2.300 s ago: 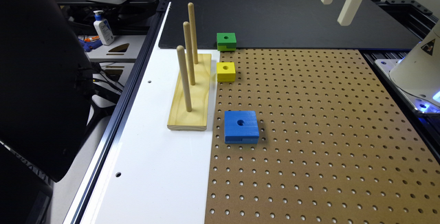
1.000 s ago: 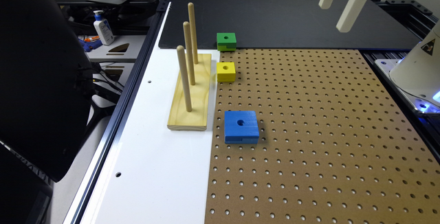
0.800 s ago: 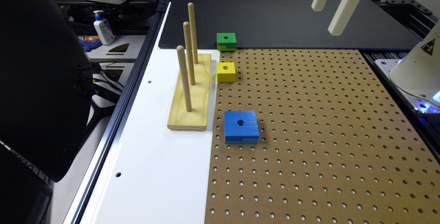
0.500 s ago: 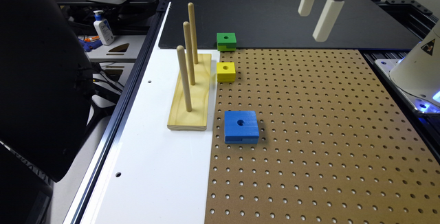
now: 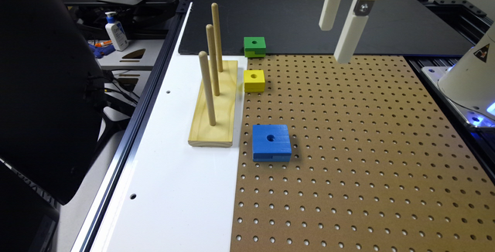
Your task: Pick up blue block.
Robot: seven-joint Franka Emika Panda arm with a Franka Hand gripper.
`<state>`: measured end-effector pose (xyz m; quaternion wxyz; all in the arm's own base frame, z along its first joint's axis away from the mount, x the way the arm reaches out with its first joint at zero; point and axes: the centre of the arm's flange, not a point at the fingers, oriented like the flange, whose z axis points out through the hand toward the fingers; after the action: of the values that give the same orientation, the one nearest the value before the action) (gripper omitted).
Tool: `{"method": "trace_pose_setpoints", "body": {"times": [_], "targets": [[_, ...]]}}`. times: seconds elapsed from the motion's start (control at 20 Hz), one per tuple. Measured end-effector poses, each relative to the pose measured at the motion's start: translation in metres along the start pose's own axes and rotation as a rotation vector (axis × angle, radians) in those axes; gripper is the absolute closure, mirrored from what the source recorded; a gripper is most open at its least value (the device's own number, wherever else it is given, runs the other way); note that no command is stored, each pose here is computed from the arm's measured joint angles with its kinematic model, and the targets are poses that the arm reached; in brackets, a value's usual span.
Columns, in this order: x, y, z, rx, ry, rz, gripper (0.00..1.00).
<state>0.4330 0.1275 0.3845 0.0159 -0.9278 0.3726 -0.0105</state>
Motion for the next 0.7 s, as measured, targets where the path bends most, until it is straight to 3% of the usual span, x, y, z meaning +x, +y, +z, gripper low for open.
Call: {"method": "trace_pose_setpoints", "body": {"times": [0.2, 0.45, 0.55, 0.7], "targets": [[0.0005, 0.000, 0.000, 0.0002, -0.0002, 0.0007, 0.00], [-0.0026, -0.007, -0.003, 0.0059, 0.0043, -0.0030, 0.00], [-0.0048, -0.012, -0.004, 0.0078, 0.0052, -0.0027, 0.00], [-0.0055, -0.018, -0.003, 0.0086, 0.0019, -0.0031, 0.00]]}}
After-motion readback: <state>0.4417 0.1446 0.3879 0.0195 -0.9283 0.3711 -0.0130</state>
